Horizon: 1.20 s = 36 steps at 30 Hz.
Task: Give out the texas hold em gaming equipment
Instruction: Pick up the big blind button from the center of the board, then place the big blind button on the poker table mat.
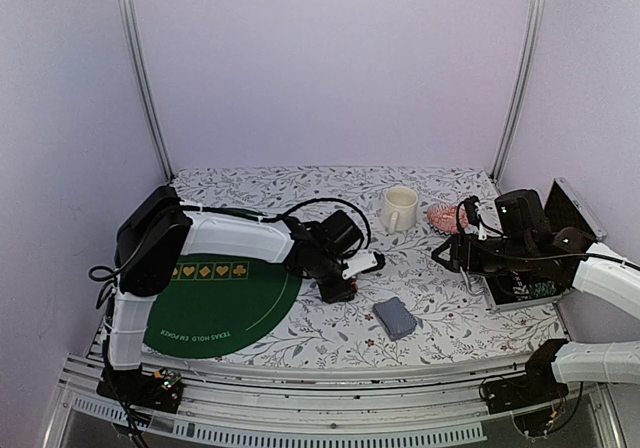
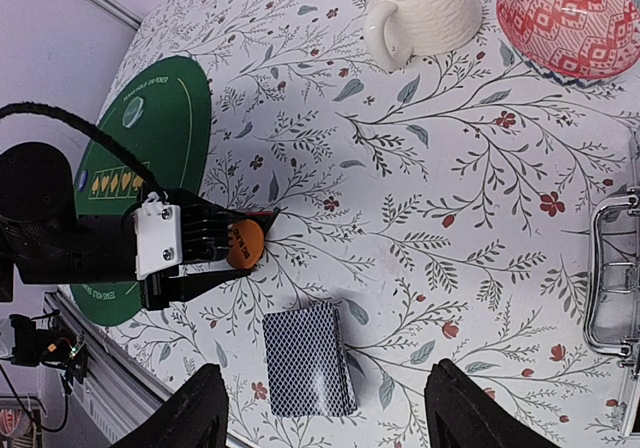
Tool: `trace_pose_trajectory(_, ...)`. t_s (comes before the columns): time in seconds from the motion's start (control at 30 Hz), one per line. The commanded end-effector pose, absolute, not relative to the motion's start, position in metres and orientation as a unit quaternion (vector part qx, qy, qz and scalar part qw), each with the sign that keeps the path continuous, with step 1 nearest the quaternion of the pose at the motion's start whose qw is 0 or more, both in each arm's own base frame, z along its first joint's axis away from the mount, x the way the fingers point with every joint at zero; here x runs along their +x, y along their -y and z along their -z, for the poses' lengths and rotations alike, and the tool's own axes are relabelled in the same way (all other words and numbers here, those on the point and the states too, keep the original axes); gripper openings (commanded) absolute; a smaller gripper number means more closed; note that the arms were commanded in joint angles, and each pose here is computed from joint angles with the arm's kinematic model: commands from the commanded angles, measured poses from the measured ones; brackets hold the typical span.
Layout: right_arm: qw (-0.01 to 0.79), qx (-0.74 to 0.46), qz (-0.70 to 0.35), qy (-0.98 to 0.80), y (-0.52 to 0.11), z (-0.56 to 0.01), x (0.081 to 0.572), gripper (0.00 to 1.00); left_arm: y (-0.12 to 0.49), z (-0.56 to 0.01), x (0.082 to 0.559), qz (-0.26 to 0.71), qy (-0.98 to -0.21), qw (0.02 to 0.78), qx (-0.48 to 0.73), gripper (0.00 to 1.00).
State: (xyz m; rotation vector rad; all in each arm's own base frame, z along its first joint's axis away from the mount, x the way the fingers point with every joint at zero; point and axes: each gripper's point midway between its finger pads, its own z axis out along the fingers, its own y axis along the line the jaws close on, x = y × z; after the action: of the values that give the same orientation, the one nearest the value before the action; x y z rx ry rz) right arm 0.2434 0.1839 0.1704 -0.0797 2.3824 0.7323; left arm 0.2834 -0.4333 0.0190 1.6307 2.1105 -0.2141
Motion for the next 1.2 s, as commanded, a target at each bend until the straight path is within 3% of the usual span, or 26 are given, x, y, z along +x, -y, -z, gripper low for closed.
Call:
trace_pose_trajectory(0.0, 0.324, -0.027, -0.27, -0.906, -0.178, -0.168, 0.242, 0.7, 0.425, -0.016, 0.276, 0.097, -0.778, 0.202, 0.587, 0.39)
trace_pose_trajectory(0.37, 0.326, -0.026, -0.268, -0.906, -0.177, -0.169, 0.242, 0.7, 0.428, -0.044, 0.274, 0.129, -0.775, 0.218, 0.58, 0.22)
trace_pose_trajectory(0.63, 0.331, -0.025, -0.266, -0.905, -0.175, -0.171, 0.242, 0.7, 0.418, -0.048, 0.273, 0.134, -0.787, 0.216, 0.562, 0.18)
trace_pose_trajectory(0.9, 0.333, -0.026, -0.263, -0.905, -0.174, -0.171, 0.243, 0.7, 0.394, -0.067, 0.277, 0.145, -0.8, 0.229, 0.534, 0.19)
trace_pose_trajectory(1.17, 0.333, -0.03, -0.262, -0.905, -0.175, -0.17, 0.243, 0.7, 0.367, -0.074, 0.284, 0.149, -0.818, 0.232, 0.505, 0.36)
